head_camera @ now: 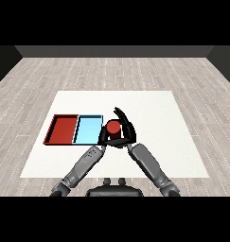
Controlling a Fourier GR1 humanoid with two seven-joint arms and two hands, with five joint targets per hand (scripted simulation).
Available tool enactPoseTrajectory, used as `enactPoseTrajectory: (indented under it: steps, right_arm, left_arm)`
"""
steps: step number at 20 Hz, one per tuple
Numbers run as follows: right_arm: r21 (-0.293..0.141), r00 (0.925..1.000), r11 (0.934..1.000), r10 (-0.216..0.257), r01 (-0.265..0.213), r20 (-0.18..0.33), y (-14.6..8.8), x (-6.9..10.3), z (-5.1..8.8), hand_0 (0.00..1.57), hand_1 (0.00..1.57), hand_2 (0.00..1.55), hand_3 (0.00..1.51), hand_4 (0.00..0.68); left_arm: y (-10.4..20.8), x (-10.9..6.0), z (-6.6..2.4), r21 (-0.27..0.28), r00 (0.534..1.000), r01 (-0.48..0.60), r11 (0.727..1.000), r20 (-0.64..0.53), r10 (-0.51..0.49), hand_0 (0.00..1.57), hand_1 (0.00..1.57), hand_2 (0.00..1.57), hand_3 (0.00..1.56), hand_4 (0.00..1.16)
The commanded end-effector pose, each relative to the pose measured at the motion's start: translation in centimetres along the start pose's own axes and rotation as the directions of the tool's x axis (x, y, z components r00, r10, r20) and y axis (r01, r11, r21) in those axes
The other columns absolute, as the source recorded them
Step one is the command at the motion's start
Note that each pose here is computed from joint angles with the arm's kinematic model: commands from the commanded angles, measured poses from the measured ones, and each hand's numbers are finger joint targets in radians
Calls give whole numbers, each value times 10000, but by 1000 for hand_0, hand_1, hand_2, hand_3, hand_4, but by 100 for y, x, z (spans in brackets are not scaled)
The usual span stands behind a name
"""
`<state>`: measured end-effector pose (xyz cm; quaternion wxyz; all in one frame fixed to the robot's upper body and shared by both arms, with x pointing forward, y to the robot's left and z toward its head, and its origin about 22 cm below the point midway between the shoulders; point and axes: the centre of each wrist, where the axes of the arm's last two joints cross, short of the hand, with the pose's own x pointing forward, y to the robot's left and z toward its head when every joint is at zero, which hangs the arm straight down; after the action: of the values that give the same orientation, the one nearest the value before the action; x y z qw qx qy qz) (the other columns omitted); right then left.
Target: Pick the red can and put it in the red box
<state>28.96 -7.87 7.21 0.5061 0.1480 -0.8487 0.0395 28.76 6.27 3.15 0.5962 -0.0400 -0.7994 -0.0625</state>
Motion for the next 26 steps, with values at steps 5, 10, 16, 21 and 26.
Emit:
enactPoseTrajectory:
  steps: [5,10,16,21,26]
  right_arm:
    - [-927,9896,9957,213,-81,1424,-178,607,-231,0,0,0,0,0]
    - [-1703,9792,9831,972,-666,1782,-509,824,95,0,0,0,0,0]
    - [-2522,9854,9664,877,-487,1456,-1120,655,226,0,0,0,0,0]
    - [-2747,9894,9582,1102,-805,943,-1510,560,350,0,0,0,0,0]
    - [-3048,9813,9328,1852,-1923,-524,-1668,328,778,0,0,0,0,0]
  left_arm:
    - [78,-190,124,295,9969,-201,9994,-755,223,1571,1571,1571,1486,1135]
    - [253,-250,183,706,9992,186,9973,-379,-160,1571,1571,1554,1453,1117]
    - [631,-61,198,966,9972,735,9926,-173,-721,1571,1571,1571,1474,1139]
    - [1133,108,-26,1666,9835,1786,9697,-31,-1806,1571,1571,1561,1461,1111]
    - [1418,295,-15,2090,9699,2433,9472,-444,-2393,1571,1571,1556,1417,1118]
